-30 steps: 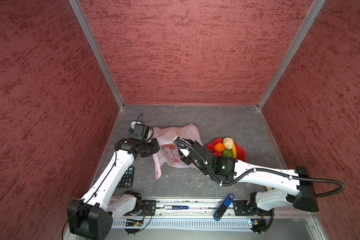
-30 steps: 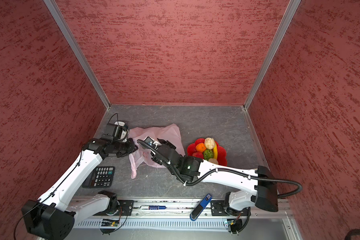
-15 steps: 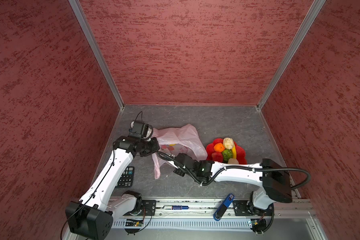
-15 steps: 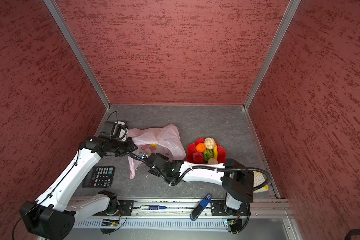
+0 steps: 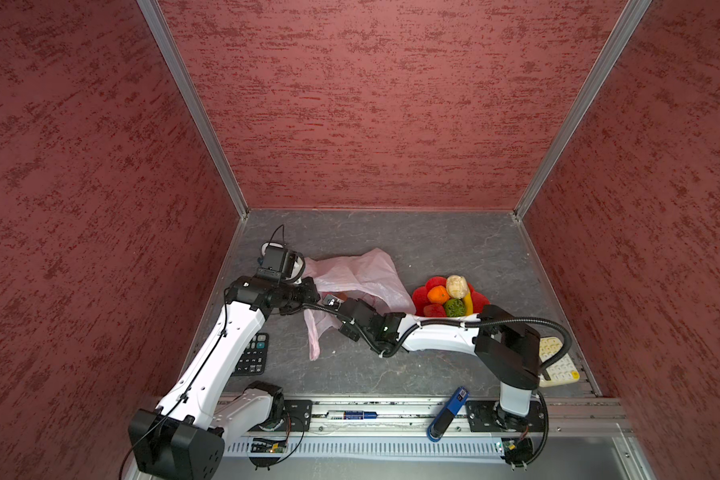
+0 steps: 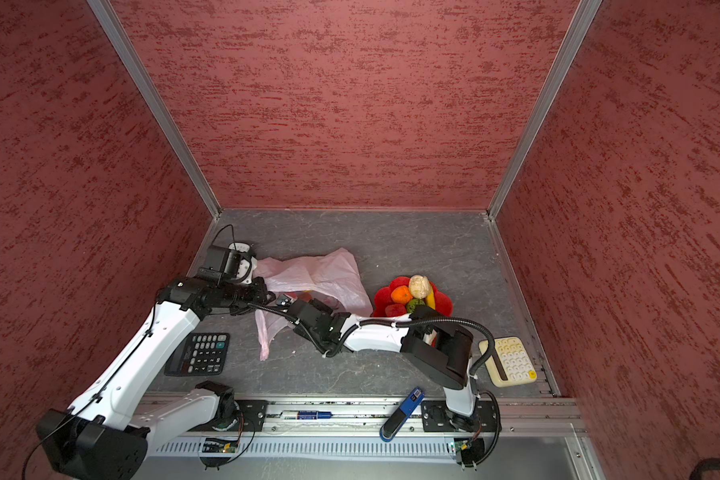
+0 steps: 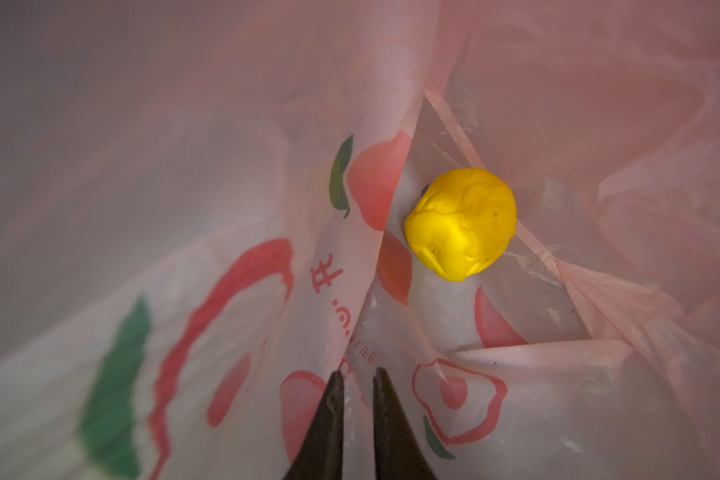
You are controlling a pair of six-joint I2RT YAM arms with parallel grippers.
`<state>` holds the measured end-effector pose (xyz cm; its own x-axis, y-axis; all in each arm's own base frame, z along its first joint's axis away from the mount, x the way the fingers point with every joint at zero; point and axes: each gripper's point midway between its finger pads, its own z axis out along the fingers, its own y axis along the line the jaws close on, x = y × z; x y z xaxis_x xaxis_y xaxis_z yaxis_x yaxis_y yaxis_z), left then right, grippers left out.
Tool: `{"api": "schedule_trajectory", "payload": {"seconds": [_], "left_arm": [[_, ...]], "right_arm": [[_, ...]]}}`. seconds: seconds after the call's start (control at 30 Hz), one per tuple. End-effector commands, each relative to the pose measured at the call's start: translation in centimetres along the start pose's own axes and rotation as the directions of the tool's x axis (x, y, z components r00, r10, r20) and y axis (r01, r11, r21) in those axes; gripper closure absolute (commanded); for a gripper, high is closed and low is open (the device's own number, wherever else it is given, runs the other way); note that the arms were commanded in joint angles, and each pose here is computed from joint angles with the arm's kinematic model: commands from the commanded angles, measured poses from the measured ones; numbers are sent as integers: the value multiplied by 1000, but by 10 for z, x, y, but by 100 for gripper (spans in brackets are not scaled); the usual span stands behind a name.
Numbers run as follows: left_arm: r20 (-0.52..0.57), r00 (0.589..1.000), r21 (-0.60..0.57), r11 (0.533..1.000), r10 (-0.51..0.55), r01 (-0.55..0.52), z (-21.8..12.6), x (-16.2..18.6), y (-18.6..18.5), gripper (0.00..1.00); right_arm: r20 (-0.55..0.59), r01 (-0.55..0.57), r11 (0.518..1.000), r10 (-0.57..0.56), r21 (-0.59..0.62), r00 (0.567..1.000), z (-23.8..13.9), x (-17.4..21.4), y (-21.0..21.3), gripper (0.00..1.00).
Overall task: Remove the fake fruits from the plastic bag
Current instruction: 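Lower the right gripper onto the yellow fruit inside the bag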
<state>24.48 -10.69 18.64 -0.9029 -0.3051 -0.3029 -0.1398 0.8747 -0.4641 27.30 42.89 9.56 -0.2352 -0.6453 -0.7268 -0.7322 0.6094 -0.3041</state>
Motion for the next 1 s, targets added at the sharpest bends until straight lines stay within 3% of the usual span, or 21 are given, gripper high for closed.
{"api": "schedule_trajectory", "payload": {"seconds": [0.0, 0.17, 0.27, 0.67, 0.97], "left_arm": [[-18, 999, 33, 999, 33, -32, 2, 7, -2, 81], [-20, 999, 47, 998, 46, -46, 4, 11, -2, 81], [-15, 998, 68, 996, 59, -57, 3, 10, -6, 82], [-7, 994, 122, 986, 112, -110, 2, 12, -20, 81], [-14, 988, 162, 975, 155, -150, 5, 14, -33, 82]], "right_arm": [[91, -142, 987, 136, 68, 987, 7, -31, -22, 79], [131, -299, 950, 287, 83, 949, 20, -41, -27, 74], [163, -417, 905, 399, 87, 902, 26, -44, -29, 69], [194, -666, 741, 642, 92, 741, 39, -55, -52, 23], [201, -792, 604, 767, 94, 609, 59, -48, -70, 14]]}}
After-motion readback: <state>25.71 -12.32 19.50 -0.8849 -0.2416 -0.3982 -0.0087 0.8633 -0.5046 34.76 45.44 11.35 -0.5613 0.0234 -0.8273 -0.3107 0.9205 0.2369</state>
